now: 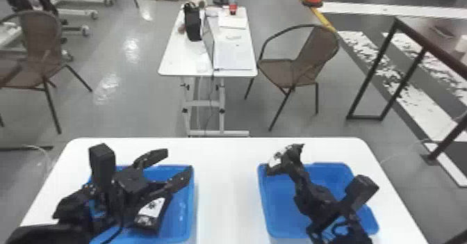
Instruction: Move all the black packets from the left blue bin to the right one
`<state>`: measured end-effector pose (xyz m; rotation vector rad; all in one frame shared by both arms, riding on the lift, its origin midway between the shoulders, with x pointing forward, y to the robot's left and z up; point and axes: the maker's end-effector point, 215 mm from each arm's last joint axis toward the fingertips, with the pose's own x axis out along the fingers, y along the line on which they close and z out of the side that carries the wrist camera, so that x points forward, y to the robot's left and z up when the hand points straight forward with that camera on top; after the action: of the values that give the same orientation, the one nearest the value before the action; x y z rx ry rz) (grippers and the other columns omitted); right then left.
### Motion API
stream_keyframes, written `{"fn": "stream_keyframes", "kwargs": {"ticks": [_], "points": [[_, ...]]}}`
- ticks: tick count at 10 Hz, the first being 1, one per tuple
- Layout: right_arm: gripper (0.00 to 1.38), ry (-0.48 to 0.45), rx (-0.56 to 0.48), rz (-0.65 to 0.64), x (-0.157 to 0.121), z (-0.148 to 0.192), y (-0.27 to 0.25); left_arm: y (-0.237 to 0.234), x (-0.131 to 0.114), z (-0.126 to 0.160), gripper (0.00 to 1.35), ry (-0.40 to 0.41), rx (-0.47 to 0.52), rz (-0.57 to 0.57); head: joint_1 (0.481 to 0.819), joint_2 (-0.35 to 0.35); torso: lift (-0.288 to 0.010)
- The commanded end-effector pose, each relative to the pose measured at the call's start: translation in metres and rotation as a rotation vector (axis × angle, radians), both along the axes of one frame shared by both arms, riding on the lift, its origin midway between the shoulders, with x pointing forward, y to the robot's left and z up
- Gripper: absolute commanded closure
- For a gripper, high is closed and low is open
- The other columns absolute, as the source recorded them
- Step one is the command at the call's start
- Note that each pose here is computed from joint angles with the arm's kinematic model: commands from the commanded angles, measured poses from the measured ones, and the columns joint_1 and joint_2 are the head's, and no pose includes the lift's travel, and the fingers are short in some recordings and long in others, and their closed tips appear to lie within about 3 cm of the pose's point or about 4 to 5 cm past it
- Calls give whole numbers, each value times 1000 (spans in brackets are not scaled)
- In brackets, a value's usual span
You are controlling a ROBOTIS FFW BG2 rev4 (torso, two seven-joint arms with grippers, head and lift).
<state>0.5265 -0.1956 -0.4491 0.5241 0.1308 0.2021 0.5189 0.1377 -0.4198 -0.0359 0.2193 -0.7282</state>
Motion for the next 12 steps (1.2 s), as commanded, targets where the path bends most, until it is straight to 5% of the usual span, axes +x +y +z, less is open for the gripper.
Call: {"fn": "stream_keyframes", "kwargs": {"ticks": [1, 4, 6, 7, 10, 12], "points": [[1130, 79, -13, -28, -9, -41, -21, 34, -3, -2, 180, 4, -12, 75, 695, -65, 0], [1053, 193, -75, -47, -12, -98, -54, 58, -7, -2, 104, -1, -18, 124, 695, -45, 0], [280, 202, -94, -113, -9, -100, -91, 68, -7, -7, 111, 23, 39, 134, 695, -58, 0], [45, 178, -87, -148, -8, -87, -105, 77, -8, -13, 111, 40, 78, 141, 695, -75, 0], [170, -2, -48, -212, -9, -10, -114, 101, -24, -57, 111, 191, 129, 190, 695, -89, 0], [171, -145, -119, -200, -22, 59, -104, 94, -37, -79, 111, 265, 137, 192, 695, -80, 0]]}}
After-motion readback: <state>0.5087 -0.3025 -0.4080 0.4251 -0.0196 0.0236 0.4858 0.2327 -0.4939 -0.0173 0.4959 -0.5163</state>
